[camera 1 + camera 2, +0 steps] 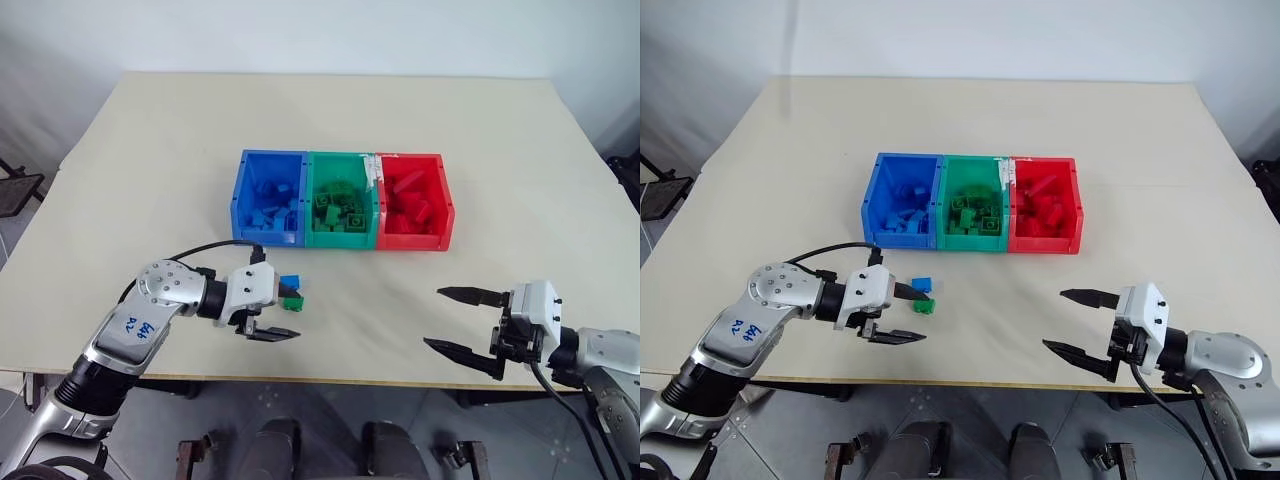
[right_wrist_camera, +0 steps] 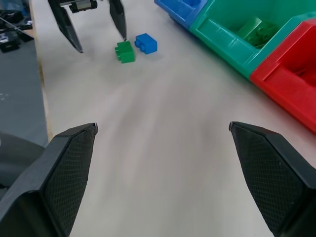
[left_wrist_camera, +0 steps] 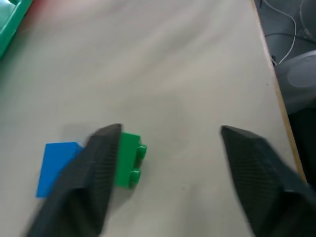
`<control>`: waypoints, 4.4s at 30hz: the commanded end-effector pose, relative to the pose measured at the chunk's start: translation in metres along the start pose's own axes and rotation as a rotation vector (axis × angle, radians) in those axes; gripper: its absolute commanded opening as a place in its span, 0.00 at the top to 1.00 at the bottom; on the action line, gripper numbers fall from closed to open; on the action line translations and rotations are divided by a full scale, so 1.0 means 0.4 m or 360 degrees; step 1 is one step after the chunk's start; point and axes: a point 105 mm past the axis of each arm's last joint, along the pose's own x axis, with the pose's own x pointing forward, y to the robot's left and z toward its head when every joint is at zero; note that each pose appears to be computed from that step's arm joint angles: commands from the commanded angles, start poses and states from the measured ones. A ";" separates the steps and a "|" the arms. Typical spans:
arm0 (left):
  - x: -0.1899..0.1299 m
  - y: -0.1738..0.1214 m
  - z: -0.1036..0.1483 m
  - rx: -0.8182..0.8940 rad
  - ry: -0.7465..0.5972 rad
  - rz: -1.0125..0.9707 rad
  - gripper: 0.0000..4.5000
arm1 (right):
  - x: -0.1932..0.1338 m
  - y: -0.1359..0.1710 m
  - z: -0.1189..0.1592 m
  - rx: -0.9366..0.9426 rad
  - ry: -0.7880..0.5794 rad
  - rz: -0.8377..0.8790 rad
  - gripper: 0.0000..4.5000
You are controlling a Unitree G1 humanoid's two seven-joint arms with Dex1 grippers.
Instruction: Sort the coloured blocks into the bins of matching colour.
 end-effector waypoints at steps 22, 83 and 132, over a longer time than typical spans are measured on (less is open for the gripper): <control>0.021 0.040 -0.045 0.0113 0.0265 -0.0052 0.50 | -0.014 0.029 -0.003 -0.0017 -0.0068 -0.0073 0.00; -0.347 0.114 -0.109 -0.0160 -0.0329 0.0949 0.00 | 0.057 -0.004 0.039 -0.0161 -0.0193 0.0113 0.00; -0.095 0.164 -0.010 -0.0186 -0.0513 0.0516 0.80 | -0.042 -0.028 0.052 -0.0097 -0.0218 -0.0312 0.00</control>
